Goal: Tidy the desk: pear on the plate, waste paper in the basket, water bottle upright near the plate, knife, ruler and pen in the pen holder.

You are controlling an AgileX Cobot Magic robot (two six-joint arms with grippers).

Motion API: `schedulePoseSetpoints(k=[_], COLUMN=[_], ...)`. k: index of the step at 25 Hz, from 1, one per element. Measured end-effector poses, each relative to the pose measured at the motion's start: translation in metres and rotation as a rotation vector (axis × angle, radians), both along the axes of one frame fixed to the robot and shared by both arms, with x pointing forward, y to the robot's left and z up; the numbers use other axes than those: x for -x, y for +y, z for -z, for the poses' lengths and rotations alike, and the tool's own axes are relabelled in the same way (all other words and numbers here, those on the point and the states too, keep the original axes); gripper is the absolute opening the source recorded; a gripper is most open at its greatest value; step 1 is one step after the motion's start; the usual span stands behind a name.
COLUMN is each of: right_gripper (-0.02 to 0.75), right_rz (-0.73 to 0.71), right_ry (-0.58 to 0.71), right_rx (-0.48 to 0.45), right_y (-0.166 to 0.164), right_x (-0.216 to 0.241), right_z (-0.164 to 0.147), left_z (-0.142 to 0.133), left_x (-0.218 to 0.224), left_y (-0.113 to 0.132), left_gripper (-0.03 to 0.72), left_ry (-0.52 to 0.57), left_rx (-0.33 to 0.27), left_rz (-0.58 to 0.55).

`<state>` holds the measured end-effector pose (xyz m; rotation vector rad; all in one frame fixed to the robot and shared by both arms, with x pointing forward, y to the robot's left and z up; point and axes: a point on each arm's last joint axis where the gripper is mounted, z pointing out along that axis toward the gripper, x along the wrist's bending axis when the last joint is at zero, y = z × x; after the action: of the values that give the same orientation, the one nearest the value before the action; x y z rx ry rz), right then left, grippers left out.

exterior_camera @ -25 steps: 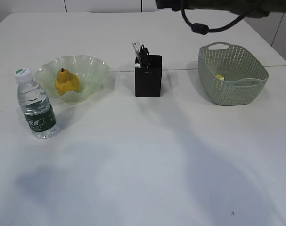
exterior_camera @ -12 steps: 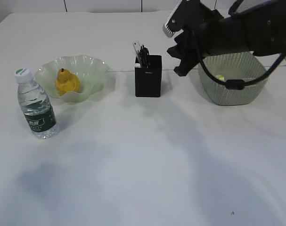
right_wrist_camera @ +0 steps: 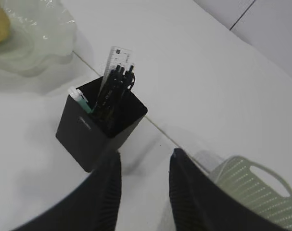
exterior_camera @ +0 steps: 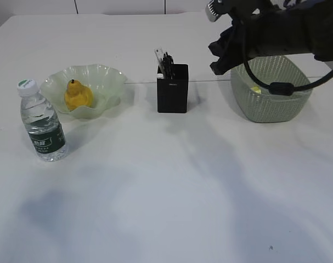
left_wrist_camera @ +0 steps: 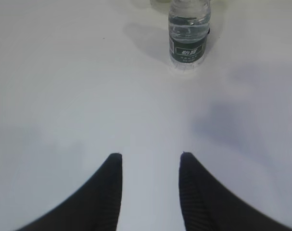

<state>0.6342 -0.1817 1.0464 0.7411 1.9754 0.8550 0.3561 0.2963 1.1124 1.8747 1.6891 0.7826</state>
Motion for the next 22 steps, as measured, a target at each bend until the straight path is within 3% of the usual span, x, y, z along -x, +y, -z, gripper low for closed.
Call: schedulePoseSetpoints(k=[5, 13, 22], right_gripper=[0.283, 0.283, 0.282], right_rz=[0.044, 0.153, 0.184], right_ry=[0.057, 0.163, 0.151], right_rx=[-0.123, -0.131, -0.138], right_y=[0.001, -0.012, -0.026], right_x=[0.002, 0.023, 0.064], right_z=[0.003, 0.038, 0.026], left_z=[0.000, 0.000, -0.004], left_x=[0.000, 0.000, -0.003], left_y=[0.000, 0.000, -0.001], left_gripper=[0.274, 0.274, 0.274], left_ry=[0.000, 0.000, -0.057], left_rx=[0.000, 0.003, 0.009], left_rz=[0.000, 0.001, 0.007])
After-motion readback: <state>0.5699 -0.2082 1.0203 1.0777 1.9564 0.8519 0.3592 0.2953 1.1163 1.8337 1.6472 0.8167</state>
